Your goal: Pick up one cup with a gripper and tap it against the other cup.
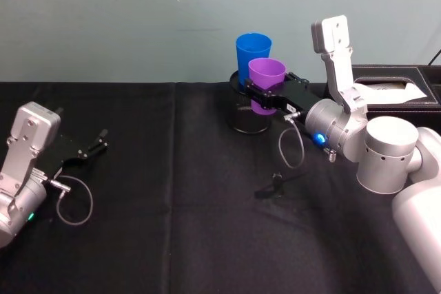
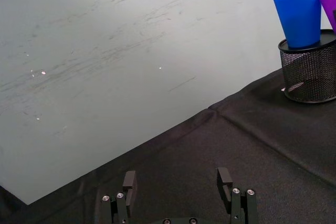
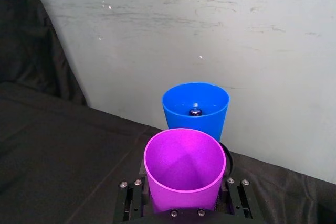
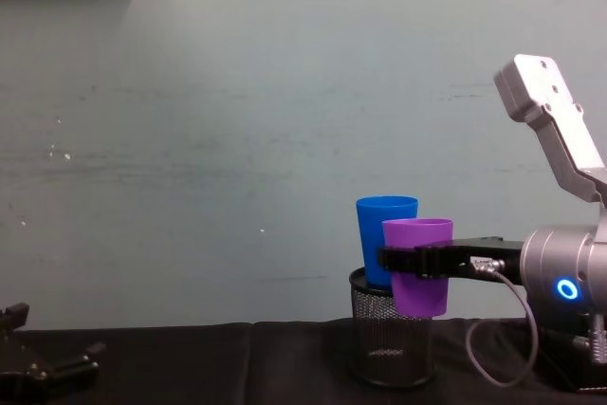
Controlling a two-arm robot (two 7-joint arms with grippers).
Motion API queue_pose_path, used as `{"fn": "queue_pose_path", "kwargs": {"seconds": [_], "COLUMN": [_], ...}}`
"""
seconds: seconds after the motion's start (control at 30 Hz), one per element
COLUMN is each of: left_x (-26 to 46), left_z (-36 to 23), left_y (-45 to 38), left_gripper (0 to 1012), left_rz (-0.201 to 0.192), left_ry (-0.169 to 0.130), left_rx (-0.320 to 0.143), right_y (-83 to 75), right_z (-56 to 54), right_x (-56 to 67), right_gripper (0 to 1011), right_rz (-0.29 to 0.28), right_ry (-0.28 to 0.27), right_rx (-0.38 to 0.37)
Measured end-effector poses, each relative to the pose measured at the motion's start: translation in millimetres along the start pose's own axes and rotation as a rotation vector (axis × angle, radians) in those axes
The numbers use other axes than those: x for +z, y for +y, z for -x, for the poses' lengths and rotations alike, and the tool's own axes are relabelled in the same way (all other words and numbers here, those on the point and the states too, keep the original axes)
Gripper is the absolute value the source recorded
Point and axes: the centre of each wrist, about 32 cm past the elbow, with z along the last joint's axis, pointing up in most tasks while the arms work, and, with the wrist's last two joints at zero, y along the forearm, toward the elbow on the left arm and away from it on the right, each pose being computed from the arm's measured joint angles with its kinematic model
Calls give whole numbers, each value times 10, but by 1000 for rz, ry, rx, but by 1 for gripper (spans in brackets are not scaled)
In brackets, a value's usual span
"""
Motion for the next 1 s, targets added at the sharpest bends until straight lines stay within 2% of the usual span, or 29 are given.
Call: {"fn": "queue_pose_path", "kwargs": {"seconds": [1.0], "left_x": [0], "left_z": [0], "left_y": [0], "left_gripper": [1000], "left_rz": [0], "left_ry": [0], "left_rx": [0], "right_y": [0], "right_z": [0], "right_x": [0], "right_gripper": [715], "right_rz": [0], "right_ry": [0], "right_rx": [0]}}
